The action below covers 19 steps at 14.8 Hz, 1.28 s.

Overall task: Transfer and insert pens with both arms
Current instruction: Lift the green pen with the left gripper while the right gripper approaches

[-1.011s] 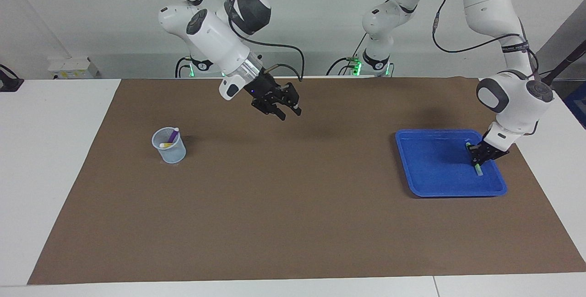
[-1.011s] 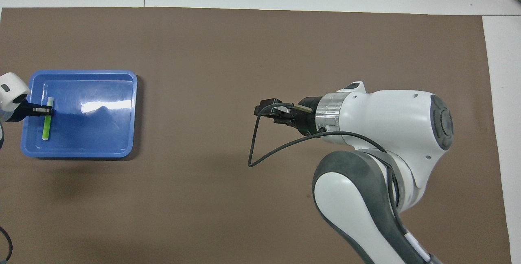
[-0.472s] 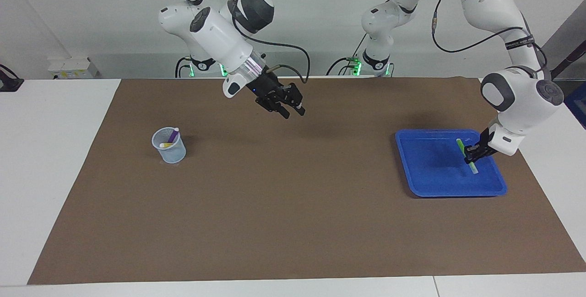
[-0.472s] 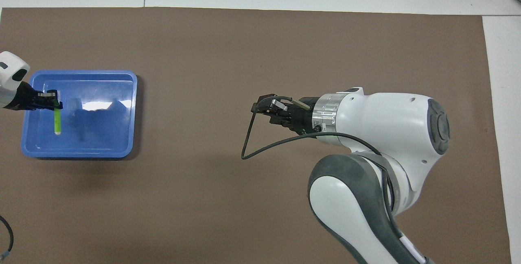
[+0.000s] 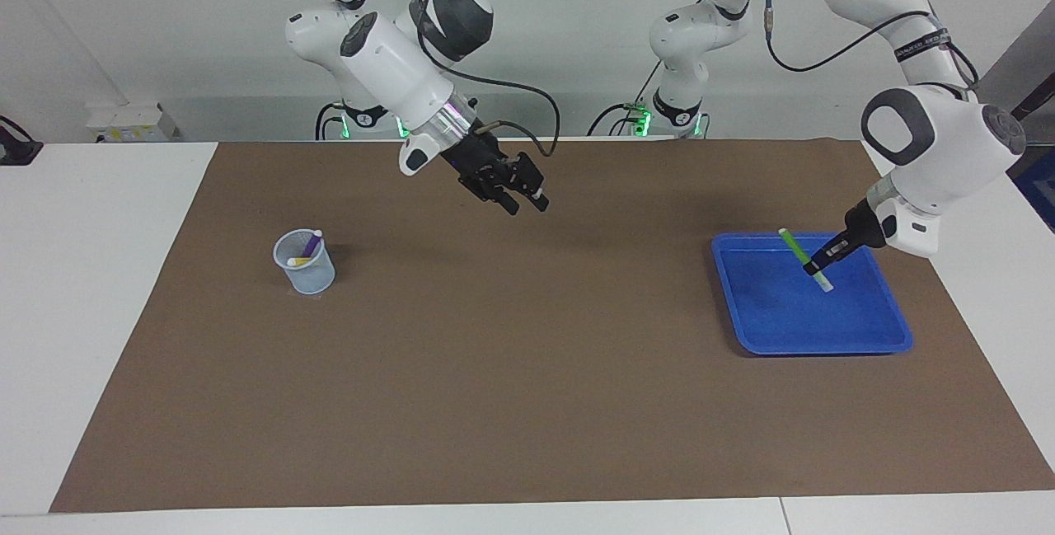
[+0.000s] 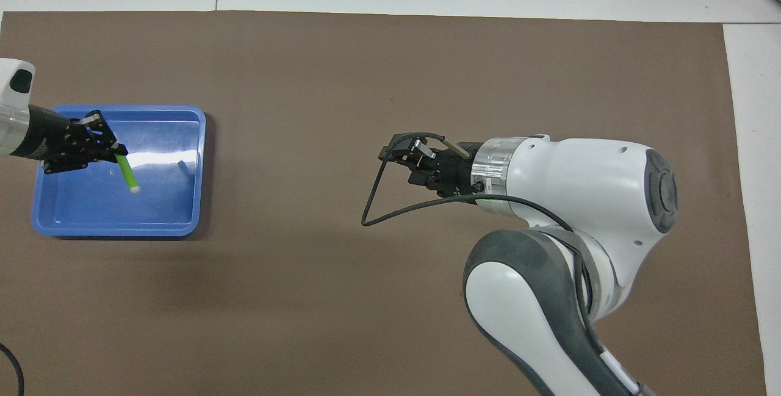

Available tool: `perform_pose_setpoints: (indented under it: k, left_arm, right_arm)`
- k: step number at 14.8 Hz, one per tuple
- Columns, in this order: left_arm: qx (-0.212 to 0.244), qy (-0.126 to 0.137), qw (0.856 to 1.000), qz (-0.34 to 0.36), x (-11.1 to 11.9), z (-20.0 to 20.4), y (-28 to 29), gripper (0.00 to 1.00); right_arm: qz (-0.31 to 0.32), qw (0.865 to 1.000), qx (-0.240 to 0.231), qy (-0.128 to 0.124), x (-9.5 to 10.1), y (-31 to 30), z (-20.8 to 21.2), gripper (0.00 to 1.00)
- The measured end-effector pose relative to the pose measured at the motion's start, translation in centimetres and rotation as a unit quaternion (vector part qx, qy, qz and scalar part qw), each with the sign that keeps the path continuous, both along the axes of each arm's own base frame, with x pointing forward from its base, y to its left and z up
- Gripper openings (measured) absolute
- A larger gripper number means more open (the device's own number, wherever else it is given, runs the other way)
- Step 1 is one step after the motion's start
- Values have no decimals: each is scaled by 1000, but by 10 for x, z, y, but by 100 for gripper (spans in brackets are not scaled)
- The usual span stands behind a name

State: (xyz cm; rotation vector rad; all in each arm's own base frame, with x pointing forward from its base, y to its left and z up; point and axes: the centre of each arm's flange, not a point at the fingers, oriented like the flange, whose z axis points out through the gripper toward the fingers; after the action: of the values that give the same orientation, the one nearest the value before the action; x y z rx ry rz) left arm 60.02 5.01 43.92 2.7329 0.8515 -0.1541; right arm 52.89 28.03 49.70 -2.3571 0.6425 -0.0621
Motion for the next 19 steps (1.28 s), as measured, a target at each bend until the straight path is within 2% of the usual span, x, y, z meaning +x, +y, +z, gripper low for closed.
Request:
perform_pose_setpoints:
  k: [2,5,9,11,14,16,19]
  left_arm:
    - [-29,19,997,65,-5,19,-20,17]
    - [-59,49,985,157,-11,43,-55,17]
    - [-90,89,958,257,-23,75,-120,17]
    - [-109,108,942,299,-31,90,-134,17]
    - [-120,129,925,336,-46,106,-149,17]
    - [-121,141,917,352,-57,113,-163,17]
    - [-115,163,906,374,-70,115,-186,17]
  right_arm:
    - [-10,1000,0,6,2,-6,-3,70]
    - [-30,999,3,16,7,-16,-6,70]
    - [-64,997,39,20,10,-18,-2,70]
    - [-69,996,46,22,10,-19,-2,70]
    - [-78,995,56,29,9,-14,1,70]
    - [-101,991,83,34,6,-2,12,70]
    - [-131,985,114,9,-6,28,30,70]
